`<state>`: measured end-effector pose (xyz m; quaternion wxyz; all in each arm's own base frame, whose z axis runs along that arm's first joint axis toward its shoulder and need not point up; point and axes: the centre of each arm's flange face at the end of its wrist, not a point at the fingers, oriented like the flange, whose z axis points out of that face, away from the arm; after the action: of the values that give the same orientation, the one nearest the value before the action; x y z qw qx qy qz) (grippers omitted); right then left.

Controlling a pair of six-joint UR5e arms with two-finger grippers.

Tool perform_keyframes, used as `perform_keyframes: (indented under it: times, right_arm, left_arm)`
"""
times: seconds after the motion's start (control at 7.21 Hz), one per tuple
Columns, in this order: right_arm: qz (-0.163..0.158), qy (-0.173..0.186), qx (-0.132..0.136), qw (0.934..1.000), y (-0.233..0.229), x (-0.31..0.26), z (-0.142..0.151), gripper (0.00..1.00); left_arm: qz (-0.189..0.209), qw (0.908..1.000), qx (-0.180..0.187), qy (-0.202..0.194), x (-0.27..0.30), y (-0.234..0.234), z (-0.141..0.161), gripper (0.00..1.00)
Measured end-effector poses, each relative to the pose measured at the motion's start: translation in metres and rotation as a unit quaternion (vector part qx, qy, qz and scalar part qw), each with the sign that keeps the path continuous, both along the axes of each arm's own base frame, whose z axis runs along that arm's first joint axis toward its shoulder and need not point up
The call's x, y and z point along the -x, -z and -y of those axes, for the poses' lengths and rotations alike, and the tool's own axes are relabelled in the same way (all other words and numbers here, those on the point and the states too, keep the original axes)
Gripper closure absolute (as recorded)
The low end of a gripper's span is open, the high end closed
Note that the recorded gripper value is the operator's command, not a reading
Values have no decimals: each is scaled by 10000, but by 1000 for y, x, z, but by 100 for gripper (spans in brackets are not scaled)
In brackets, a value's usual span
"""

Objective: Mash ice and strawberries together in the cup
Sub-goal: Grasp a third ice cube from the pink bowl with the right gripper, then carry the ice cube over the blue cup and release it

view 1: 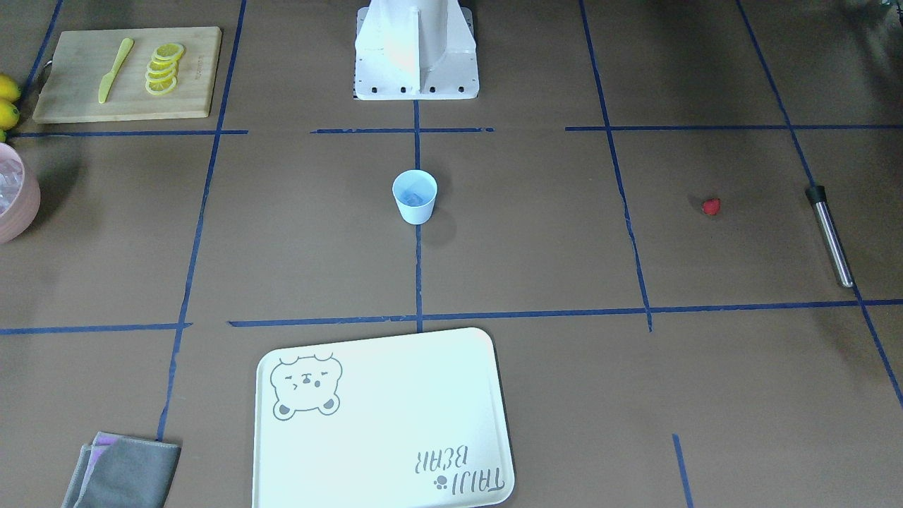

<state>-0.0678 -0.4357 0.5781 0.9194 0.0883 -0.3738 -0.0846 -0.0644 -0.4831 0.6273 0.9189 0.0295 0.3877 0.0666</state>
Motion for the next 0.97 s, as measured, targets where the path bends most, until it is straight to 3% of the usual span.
perform_keyframes:
  times: [0.55,0.83,0.97]
  right_arm:
    - [561,-1,181,9983,148,134,64,98]
    - [486,74,415,9979,255,216,84,98]
    - [426,22,521,9977,297,256,78,97]
  left_arm:
    - [6,10000,-43,-14,0,3,4,0]
    - [1,10000,-51,-15,0,4,4,0]
    - [2,10000,-53,-15,-1,5,4,0]
